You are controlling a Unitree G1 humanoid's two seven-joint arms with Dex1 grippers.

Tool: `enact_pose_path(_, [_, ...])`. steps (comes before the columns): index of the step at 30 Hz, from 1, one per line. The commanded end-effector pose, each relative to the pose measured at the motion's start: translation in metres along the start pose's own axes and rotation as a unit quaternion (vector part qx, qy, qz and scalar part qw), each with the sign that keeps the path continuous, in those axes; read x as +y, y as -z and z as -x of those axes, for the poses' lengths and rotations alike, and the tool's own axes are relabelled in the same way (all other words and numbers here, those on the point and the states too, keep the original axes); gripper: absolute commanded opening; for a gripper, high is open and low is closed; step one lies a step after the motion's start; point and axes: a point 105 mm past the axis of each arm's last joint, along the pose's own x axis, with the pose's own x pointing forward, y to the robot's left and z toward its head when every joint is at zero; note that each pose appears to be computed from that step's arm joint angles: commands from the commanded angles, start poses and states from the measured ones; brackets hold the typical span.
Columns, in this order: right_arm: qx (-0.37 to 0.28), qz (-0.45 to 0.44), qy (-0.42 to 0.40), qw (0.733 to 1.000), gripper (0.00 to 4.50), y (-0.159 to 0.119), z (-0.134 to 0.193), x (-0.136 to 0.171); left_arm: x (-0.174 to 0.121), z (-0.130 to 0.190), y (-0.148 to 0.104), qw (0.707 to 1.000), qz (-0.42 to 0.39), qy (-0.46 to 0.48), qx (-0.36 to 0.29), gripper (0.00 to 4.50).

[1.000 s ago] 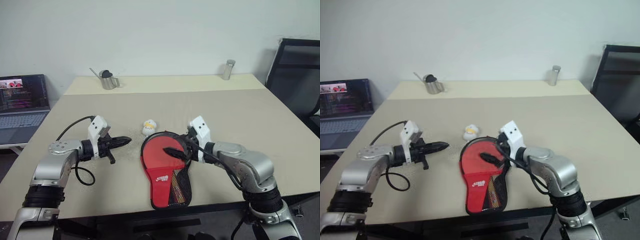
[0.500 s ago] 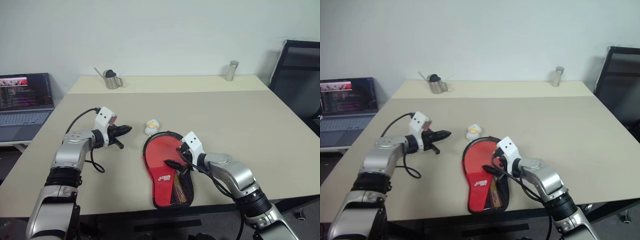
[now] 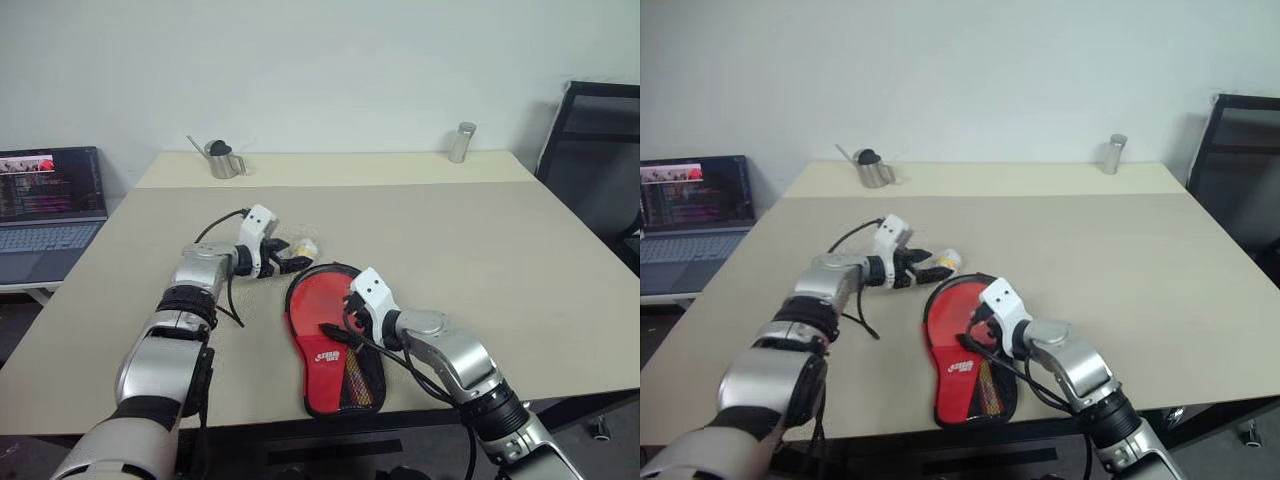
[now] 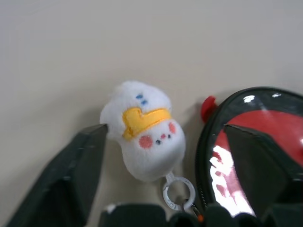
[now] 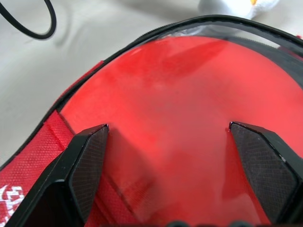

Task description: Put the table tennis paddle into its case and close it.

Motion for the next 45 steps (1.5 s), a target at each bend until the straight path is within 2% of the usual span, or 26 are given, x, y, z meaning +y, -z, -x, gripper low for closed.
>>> enact_pose_path(1, [0.014,-0.007,-0.01,1.0,4.5,0.009,-0.003,0.007,0.001,-0.007,-0.016,1.0,-0.024,-0.019,-0.008,4.49])
enact_pose_path(10, [0.009,-0.005,-0.008,1.0,4.5,0.006,-0.006,0.01,-0.007,-0.026,-0.01,0.999,0.001,-0.043,0.007,4.49])
enact_pose_path(21, [0.007,-0.006,0.004,1.0,4.5,0.007,-0.006,0.009,-0.009,-0.034,0.003,0.997,0.027,-0.071,0.014,4.49])
enact_pose_path(24, [0.007,-0.003,0.006,1.0,4.5,0.006,-0.007,0.008,-0.011,-0.036,0.005,0.997,0.034,-0.075,0.012,3.89])
enact_pose_path(31, [-0.015,-0.011,0.032,0.999,4.5,-0.008,-0.008,-0.001,-0.013,-0.039,0.007,0.996,0.043,-0.076,0.009,1.41])
enact_pose_path(35, [-0.01,-0.005,0.041,0.999,4.5,-0.008,-0.016,-0.008,-0.011,-0.037,0.008,0.996,0.052,-0.076,0.002,0.27])
enact_pose_path(39, [0.021,-0.001,0.047,0.999,4.5,0.008,-0.024,-0.013,-0.011,-0.035,0.005,0.996,0.056,-0.071,-0.006,0.19])
enact_pose_path(45, [0.08,0.005,0.054,0.995,4.5,0.044,-0.026,-0.014,-0.008,-0.028,-0.01,0.998,-0.015,-0.052,-0.01,0.19])
